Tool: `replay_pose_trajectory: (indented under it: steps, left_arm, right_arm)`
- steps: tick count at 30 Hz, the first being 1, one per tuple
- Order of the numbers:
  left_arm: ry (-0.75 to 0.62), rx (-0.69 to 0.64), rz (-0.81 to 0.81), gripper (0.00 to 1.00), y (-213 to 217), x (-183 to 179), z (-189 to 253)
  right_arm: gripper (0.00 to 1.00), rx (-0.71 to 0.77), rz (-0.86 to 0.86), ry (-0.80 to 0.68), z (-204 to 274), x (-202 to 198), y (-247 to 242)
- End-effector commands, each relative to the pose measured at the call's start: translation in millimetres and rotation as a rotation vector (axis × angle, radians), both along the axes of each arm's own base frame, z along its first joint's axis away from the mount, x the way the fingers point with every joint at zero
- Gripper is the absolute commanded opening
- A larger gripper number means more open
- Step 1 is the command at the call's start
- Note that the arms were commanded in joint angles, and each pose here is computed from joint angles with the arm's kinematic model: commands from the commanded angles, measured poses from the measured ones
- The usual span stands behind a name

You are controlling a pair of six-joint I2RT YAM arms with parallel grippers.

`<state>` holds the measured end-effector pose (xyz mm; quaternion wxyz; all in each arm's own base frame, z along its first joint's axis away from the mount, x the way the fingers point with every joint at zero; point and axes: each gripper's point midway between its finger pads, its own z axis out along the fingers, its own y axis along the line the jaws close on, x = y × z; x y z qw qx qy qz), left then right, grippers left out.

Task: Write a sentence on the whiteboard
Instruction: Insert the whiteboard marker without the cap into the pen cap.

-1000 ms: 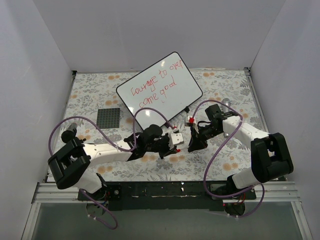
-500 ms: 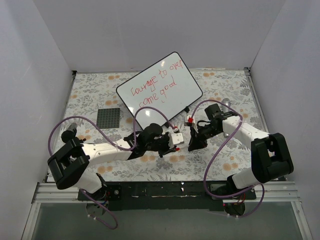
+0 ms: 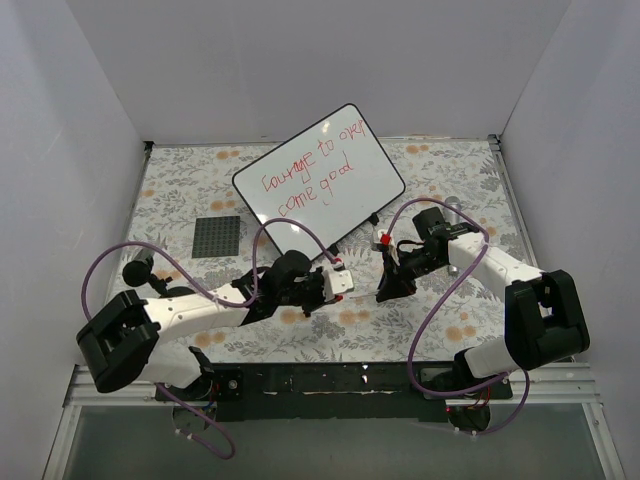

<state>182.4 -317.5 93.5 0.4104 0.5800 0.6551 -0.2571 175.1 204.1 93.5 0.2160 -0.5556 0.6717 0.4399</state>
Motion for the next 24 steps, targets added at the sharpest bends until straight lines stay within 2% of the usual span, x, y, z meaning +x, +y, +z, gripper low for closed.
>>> replay_pose_trajectory:
  steps: [1,24]
  left_arm:
    - [-0.006,-0.020,-0.037,0.00,-11,2,8]
    - [0.028,-0.065,-0.081,0.00,-25,-4,9]
  right_arm:
    - [0.01,0.067,0.024,-0.036,21,1,7]
    - [0.01,0.026,-0.006,0.002,7,6,6]
